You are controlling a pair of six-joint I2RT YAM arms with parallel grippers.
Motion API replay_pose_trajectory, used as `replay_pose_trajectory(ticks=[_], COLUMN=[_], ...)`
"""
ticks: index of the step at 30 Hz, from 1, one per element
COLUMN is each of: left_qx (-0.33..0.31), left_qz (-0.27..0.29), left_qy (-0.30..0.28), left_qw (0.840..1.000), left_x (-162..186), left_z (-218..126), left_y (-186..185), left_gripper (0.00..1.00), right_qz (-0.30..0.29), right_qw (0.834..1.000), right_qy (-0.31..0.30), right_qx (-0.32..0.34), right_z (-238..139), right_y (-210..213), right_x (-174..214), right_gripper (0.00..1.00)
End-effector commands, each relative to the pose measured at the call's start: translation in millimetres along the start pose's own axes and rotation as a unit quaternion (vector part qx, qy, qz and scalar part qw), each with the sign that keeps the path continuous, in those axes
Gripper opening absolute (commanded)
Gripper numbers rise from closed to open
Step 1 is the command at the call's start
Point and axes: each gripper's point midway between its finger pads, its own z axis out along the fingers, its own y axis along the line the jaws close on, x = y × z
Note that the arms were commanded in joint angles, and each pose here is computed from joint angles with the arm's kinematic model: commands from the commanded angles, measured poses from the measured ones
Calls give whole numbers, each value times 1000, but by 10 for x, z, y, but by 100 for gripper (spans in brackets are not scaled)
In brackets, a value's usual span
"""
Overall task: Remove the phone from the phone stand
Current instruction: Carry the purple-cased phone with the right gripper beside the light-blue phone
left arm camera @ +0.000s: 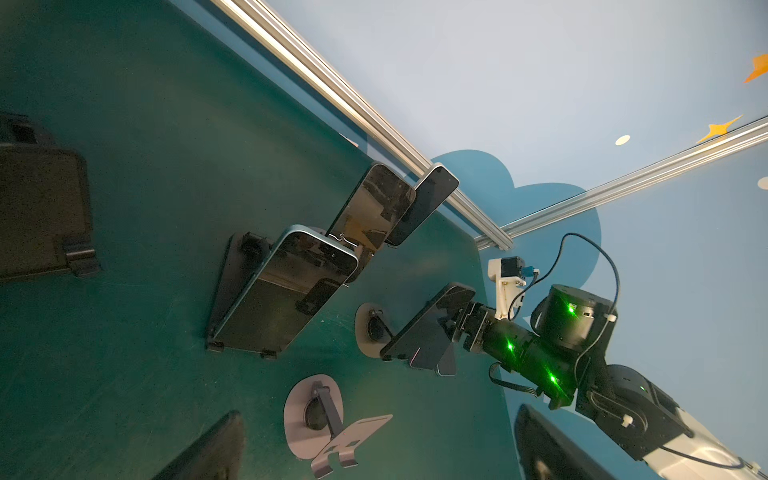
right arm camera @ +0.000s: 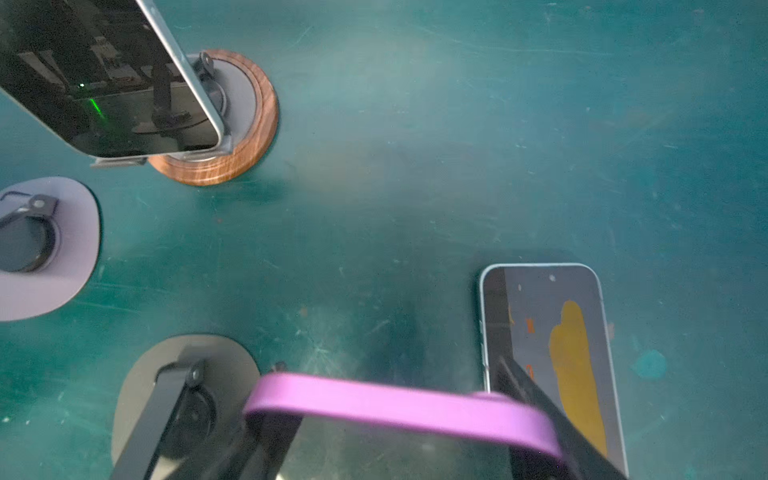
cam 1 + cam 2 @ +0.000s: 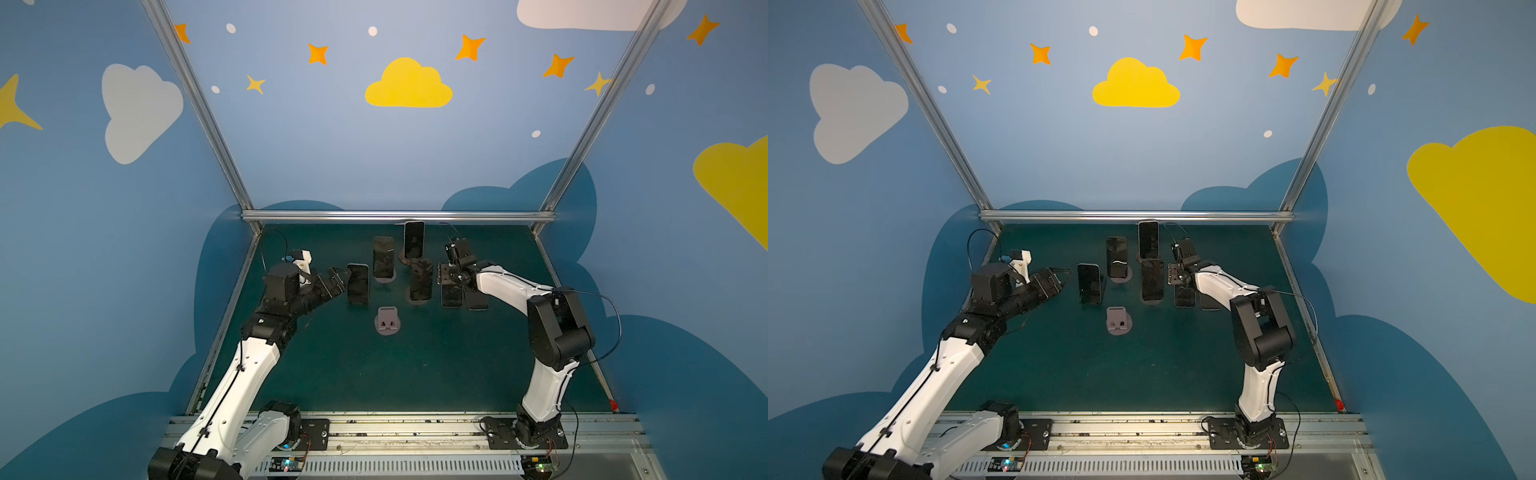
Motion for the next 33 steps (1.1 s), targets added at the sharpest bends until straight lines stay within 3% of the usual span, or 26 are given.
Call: replay_pose_trajectory(ticks=[1, 6, 16, 33], left_qx=[9, 11, 9, 1], left_qz=[9, 10, 16, 17], left_qy=[-9, -10, -17, -18], left_qw=[1000, 1000, 1000, 1000], left_x=[-29, -29, -48, -41], left_z=[-33, -42, -60, -35], left_y=[-54, -61, -58, -8], left_gripper=[100, 100, 100, 100], right_qz=[5, 3, 5, -14], right_qw=[1000, 999, 992, 988], right_qy=[28, 38, 122, 154], right_qx=[-3, -13, -36, -21], right_z=[74, 139, 109, 233], right_y=[-13, -7, 58, -38], right_x=[117, 165, 335, 426], right_gripper=[63, 62, 62, 63])
